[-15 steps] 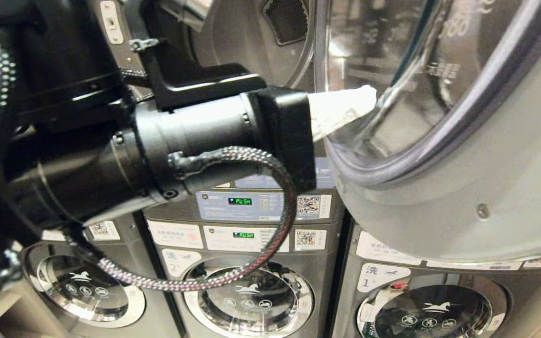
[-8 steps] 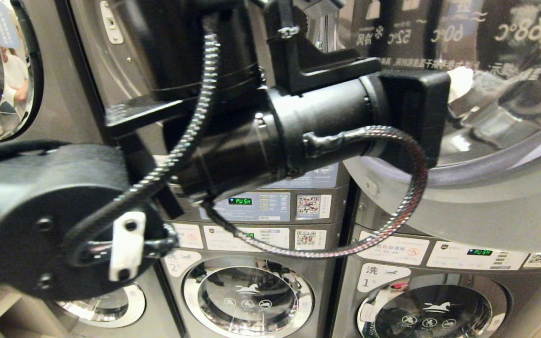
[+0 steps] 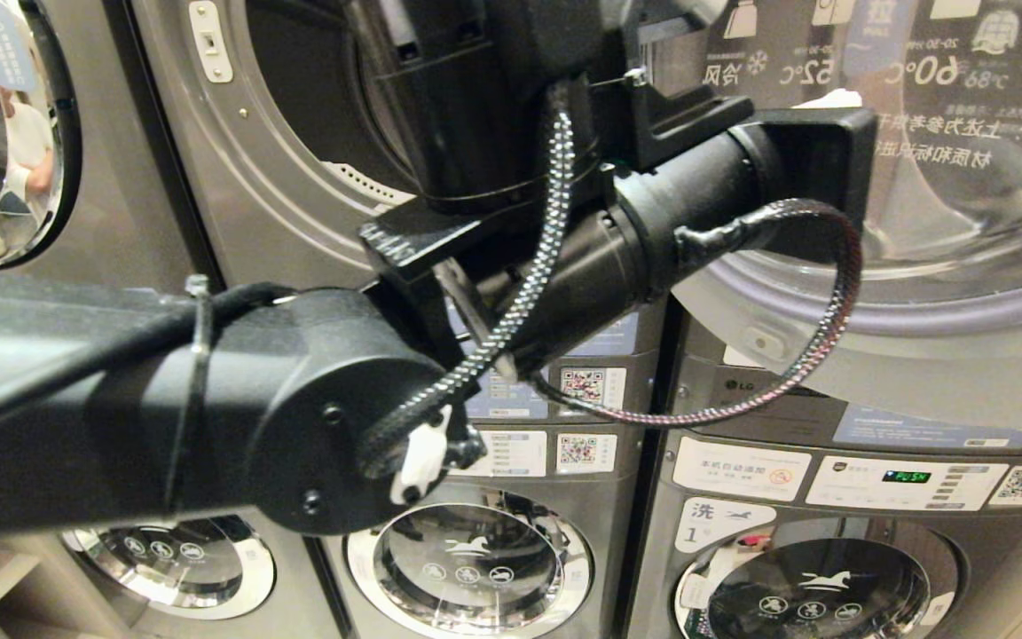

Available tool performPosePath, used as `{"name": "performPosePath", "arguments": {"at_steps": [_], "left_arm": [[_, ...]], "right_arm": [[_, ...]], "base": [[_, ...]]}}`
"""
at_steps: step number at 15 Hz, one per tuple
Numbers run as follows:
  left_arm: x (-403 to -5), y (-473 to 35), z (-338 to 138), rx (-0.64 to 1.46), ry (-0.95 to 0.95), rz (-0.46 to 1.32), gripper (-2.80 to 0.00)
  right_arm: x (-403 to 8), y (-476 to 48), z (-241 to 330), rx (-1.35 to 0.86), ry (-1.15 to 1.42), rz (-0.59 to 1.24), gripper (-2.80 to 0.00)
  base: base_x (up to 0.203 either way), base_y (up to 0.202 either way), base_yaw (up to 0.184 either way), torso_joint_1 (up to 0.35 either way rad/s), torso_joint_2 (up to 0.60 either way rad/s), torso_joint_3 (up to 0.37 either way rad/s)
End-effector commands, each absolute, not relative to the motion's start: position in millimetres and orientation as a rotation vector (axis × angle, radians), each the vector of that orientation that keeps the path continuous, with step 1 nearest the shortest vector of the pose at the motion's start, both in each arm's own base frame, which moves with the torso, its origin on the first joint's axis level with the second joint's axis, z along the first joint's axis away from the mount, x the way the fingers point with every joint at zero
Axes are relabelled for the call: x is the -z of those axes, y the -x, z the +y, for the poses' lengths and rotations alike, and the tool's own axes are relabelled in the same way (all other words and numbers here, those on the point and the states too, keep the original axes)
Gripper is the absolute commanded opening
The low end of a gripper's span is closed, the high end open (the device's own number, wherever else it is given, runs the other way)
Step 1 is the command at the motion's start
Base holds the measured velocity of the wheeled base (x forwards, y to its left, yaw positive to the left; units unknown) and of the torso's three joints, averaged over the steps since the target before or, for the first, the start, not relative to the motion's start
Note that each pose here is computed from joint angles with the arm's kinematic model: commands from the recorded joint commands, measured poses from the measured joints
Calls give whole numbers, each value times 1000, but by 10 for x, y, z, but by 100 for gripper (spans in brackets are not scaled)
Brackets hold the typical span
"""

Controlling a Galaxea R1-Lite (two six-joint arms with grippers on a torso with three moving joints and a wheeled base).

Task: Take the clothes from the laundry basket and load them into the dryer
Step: Open the dryer

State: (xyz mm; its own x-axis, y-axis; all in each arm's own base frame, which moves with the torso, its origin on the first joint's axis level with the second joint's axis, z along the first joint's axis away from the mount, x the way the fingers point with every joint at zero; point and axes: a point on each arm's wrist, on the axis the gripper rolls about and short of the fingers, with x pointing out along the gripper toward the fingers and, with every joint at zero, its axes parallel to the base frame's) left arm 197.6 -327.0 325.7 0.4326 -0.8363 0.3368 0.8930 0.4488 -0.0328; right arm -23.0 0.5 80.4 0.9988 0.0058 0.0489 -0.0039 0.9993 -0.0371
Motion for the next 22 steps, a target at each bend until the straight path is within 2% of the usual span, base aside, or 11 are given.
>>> {"name": "performPosePath", "arguments": {"at_steps": [1, 3, 6, 9, 11, 17, 21, 22], "left_arm": [[-3381, -1966, -2988, 1037, 222, -312, -280], [-3334, -1981, -2614, 962, 177, -285, -280], [-3014, -1869, -1901, 836, 98, -178, -280], [-2631, -1526, -1053, 649, 52, -80, -280], [-2257, -1242, -719, 579, 43, 34, -280], [-1182, -643, -352, 559, 10, 348, -280], [-925, -217, -132, 532, 2, 403, -280], [-851, -127, -80, 501, -11, 478, -280]], "right_arm": [[-752, 215, 5, -6, 37, -29, -280], [-752, 215, 6, -7, 39, -29, -280], [-752, 215, 5, -6, 37, -29, -280], [-752, 215, 5, -6, 37, -29, -280], [-752, 215, 5, -6, 37, -29, -280], [-752, 215, 5, -4, 27, -29, -280], [-754, 215, 4, 0, 22, -31, -280], [-754, 215, 4, 0, 25, -31, -280]], "base": [[0, 0, 0, 0, 0, 0], [0, 0, 0, 0, 0, 0], [0, 0, 0, 0, 0, 0], [0, 0, 0, 0, 0, 0], [0, 0, 0, 0, 0, 0], [0, 0, 0, 0, 0, 0], [0, 0, 0, 0, 0, 0], [0, 0, 0, 0, 0, 0]]}}
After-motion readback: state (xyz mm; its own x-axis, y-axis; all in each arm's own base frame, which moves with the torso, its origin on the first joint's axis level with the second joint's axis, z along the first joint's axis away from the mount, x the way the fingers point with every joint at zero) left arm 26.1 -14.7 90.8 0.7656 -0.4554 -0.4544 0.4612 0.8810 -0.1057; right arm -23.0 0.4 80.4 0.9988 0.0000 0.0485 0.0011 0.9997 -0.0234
